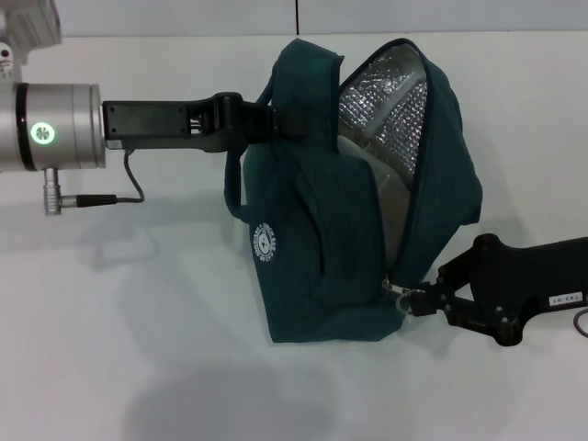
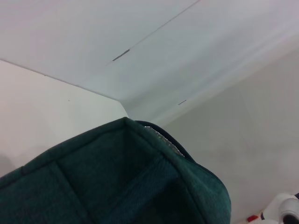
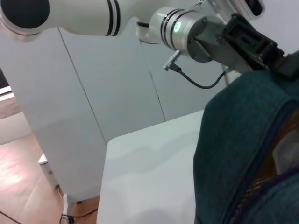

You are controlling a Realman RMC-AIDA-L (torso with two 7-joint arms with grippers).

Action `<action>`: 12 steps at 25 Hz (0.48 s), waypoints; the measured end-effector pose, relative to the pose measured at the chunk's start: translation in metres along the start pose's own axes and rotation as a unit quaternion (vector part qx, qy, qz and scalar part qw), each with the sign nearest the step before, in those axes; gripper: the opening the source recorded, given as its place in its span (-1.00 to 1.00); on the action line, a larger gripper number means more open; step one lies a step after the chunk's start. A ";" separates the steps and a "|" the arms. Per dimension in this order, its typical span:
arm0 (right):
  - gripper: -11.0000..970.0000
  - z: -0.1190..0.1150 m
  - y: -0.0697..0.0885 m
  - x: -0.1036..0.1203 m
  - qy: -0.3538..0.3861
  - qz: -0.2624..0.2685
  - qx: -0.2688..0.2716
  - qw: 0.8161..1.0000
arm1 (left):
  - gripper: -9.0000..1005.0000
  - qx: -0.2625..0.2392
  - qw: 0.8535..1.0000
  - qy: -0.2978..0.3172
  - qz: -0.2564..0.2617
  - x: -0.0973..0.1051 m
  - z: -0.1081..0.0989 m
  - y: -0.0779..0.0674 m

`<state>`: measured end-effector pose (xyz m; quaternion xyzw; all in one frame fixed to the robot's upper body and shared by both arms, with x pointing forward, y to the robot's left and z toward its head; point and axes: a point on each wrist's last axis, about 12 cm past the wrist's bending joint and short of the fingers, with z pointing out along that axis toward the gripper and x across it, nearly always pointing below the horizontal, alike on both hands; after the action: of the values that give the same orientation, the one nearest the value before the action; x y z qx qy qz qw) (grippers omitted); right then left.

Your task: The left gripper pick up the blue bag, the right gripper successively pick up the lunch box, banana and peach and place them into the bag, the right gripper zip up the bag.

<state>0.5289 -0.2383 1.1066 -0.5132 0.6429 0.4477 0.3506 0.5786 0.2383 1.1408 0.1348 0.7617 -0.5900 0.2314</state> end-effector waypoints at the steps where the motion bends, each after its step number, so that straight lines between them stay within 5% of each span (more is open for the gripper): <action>1: -0.91 0.000 0.000 -0.002 0.003 -0.002 -0.002 1.000 | -0.92 0.000 1.000 0.000 0.000 0.000 0.000 0.000; 12: -0.91 0.000 -0.005 -0.024 0.047 -0.008 -0.016 0.999 | -0.92 0.000 1.000 0.000 0.000 0.000 0.000 0.000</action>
<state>0.5390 -0.2304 1.1274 -0.5446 0.6470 0.4304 0.3155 0.5790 0.2381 1.1410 0.1345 0.7619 -0.5897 0.2315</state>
